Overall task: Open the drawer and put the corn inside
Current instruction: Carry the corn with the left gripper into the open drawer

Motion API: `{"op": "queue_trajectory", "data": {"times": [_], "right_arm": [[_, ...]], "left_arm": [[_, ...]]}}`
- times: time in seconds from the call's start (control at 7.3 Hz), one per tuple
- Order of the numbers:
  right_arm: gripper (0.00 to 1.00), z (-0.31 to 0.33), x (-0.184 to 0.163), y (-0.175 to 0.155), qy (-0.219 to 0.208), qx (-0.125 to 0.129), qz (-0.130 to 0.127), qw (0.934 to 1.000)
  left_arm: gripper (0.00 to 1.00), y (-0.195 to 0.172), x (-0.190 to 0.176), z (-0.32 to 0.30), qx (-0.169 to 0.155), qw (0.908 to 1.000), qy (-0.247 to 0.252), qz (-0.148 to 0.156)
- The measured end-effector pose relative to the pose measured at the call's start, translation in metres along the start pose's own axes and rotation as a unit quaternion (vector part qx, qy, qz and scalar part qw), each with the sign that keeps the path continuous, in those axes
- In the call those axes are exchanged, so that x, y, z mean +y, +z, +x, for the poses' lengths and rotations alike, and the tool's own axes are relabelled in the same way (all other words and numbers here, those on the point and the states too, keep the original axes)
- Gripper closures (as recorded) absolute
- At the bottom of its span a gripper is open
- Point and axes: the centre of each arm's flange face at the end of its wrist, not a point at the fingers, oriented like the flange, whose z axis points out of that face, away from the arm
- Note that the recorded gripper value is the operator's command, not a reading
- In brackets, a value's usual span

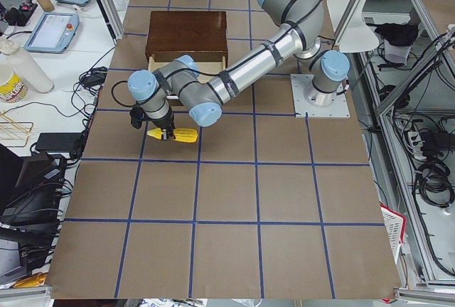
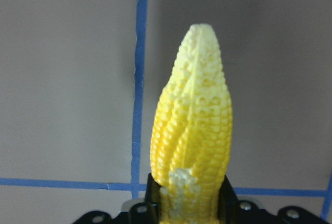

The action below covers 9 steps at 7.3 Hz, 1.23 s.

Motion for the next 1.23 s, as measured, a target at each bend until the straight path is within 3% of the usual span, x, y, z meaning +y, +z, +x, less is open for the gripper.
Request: {"op": "queue_trajectory", "data": {"times": [0.41, 0.68, 0.96, 1.23], "right_arm": [[0.00, 0.000, 0.000, 0.000, 0.000, -0.001, 0.000, 1.0000], [0.00, 0.000, 0.000, 0.000, 0.000, -0.001, -0.001, 1.0000], [0.00, 0.000, 0.000, 0.000, 0.000, -0.001, 0.000, 1.0000], [0.00, 0.000, 0.000, 0.000, 0.000, -0.001, 0.000, 1.0000]], "left_arm": [[1.00, -0.069, 0.003, 0.088, -0.006, 0.9987, 0.048, 0.013], [1.00, -0.091, 0.010, 0.142, -0.006, 0.9981, 0.059, 0.012], [1.00, -0.098, 0.014, 0.195, 0.002, 0.9993, 0.038, 0.006], [1.00, -0.081, 0.014, 0.229, 0.029, 0.9994, 0.016, -0.011]]}}
